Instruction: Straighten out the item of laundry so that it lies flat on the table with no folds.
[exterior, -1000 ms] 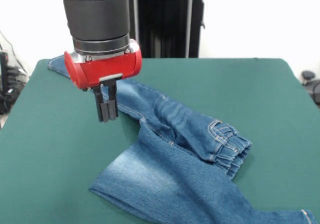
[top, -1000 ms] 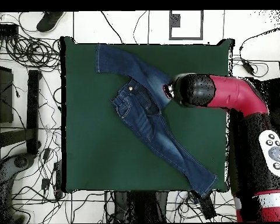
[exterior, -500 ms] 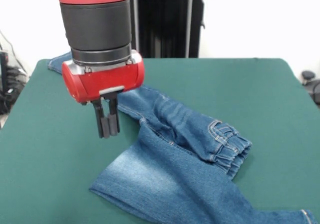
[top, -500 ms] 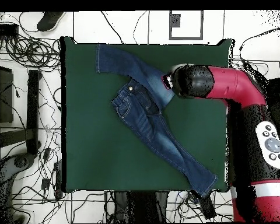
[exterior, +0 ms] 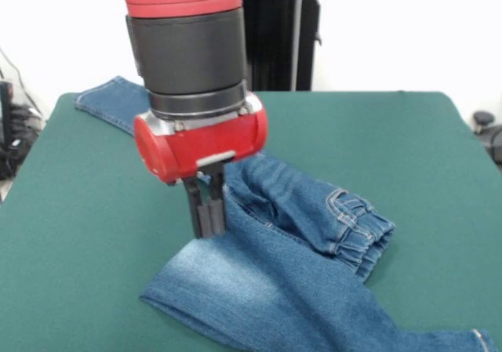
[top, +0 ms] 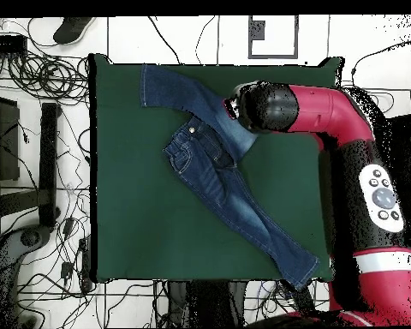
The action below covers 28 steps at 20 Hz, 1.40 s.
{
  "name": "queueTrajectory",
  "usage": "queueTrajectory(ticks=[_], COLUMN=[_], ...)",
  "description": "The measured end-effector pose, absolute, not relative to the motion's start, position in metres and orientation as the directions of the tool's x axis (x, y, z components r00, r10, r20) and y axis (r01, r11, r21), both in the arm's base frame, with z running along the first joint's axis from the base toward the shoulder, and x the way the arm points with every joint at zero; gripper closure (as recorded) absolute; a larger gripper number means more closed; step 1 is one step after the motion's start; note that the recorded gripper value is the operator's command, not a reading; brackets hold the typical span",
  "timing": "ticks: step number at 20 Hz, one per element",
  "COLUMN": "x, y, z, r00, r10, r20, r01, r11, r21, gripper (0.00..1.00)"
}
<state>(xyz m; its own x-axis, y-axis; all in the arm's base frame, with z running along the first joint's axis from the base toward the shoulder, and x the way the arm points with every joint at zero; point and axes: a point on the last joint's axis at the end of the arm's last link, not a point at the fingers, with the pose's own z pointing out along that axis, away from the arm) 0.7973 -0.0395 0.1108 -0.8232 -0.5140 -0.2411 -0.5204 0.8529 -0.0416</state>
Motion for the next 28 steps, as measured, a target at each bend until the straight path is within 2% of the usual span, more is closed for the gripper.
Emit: queueTrajectory(ticks=[20, 21, 28], x=[0.838, 0.842, 0.845], y=[0.072, 0.084, 0.099], z=[0.093, 0.094, 0.094], r00=[-0.750, -0.741, -0.738], r10=[-0.592, -0.599, -0.607], r20=[-0.296, -0.304, -0.295], r01=[-0.601, -0.608, -0.617], r11=[0.796, 0.790, 0.784], r21=[-0.071, -0.077, -0.069], gripper=[1.00, 0.00, 0.00])
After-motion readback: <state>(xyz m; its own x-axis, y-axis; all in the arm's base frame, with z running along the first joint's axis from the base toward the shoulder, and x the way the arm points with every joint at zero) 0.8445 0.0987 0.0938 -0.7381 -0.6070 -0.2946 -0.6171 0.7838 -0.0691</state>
